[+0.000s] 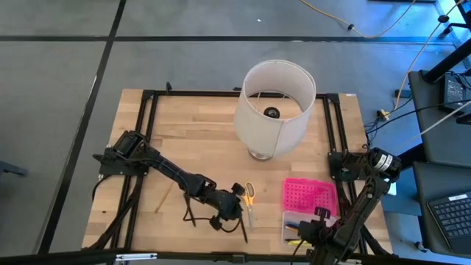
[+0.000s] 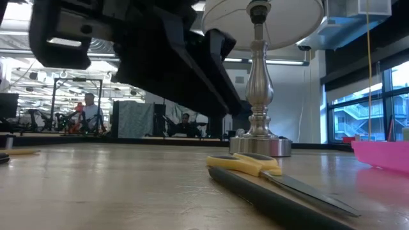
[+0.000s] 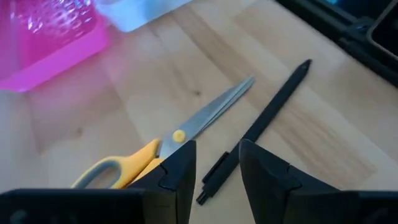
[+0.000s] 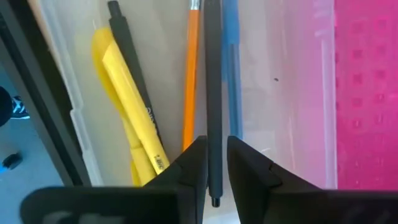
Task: Pick & place school supplies into a supply box
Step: Put the black pen into the supply box
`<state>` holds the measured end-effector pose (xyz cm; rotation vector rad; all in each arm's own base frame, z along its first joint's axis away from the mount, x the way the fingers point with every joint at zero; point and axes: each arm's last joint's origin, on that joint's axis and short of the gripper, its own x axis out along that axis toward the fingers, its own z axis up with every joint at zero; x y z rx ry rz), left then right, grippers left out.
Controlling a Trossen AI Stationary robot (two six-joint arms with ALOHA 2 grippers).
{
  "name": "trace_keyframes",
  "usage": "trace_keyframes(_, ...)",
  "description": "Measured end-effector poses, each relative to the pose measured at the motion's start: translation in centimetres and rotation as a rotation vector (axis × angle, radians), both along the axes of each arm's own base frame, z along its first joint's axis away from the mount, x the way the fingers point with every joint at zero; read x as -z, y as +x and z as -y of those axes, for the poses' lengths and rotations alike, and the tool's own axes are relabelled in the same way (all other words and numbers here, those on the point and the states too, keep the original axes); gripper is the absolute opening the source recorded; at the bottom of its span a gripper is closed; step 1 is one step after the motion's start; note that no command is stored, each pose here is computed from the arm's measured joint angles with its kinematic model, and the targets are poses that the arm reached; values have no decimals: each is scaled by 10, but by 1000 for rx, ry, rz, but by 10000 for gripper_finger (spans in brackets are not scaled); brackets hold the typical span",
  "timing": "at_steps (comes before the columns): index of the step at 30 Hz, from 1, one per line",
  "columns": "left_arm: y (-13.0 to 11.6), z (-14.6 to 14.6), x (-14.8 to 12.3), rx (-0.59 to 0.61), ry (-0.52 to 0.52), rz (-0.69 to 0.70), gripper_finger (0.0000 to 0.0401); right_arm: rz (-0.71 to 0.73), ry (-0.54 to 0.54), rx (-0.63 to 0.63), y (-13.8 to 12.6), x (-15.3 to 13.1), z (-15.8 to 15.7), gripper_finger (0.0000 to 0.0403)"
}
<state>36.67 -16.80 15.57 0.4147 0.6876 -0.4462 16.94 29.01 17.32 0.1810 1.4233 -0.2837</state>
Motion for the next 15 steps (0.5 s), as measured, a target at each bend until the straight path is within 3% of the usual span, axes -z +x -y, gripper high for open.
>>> trace_keyframes(15,23,13,28,141,111,-121,116,-6,-9,25,8,0,6,67)
